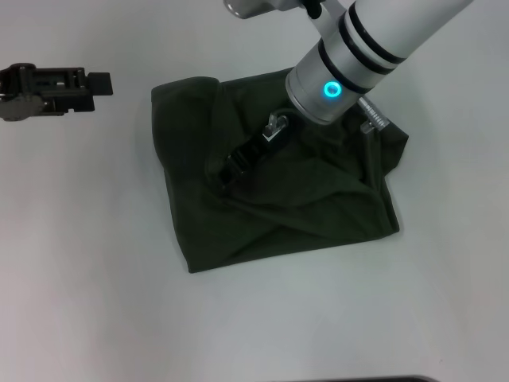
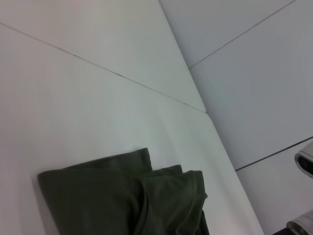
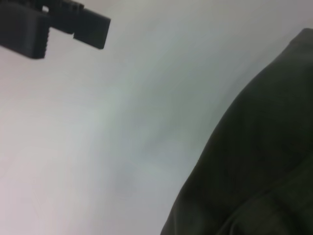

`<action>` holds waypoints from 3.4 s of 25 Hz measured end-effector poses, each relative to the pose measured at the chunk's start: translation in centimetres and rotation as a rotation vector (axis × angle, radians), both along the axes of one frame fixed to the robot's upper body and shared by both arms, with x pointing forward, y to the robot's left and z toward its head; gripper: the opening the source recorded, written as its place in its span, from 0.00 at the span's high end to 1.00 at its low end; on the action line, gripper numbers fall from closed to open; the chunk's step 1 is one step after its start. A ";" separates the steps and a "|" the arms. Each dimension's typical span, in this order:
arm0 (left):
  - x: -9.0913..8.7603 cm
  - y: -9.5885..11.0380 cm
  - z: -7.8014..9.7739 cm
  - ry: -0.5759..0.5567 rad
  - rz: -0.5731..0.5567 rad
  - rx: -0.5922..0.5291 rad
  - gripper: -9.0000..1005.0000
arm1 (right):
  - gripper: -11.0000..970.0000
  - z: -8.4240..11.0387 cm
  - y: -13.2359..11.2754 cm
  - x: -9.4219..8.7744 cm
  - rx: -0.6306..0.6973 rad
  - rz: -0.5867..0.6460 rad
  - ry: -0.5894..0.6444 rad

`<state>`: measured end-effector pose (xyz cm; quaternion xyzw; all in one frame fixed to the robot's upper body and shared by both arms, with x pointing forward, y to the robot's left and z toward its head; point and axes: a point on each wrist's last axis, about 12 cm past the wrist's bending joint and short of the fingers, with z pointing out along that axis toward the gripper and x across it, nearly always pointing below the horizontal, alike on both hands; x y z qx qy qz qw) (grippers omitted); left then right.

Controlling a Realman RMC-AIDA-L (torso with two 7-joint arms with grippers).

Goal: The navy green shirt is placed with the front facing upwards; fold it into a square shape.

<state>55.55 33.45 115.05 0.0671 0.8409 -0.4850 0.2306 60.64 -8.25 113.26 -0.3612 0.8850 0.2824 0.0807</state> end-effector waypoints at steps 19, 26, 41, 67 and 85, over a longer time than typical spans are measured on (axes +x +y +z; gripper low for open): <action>-0.2 -0.1 -0.5 0.018 -0.009 -0.014 0.28 | 0.96 2.5 -2.3 0.8 0.035 -0.051 -0.023; -0.3 -0.1 -0.5 0.018 -0.011 -0.015 0.28 | 0.96 4.1 -6.4 1.8 0.012 -0.183 -0.069; -0.2 -0.4 -0.5 0.019 -0.019 -0.015 0.28 | 0.96 6.3 -11.9 3.1 -0.004 -0.335 -0.148; -0.8 -0.3 -1.3 0.036 -0.024 -0.025 0.28 | 0.96 3.3 -13.1 5.6 -0.094 -0.462 -0.303; -0.6 -0.6 -1.1 0.020 -0.038 -0.027 0.28 | 0.51 6.6 -13.9 4.7 0.043 -0.428 -0.269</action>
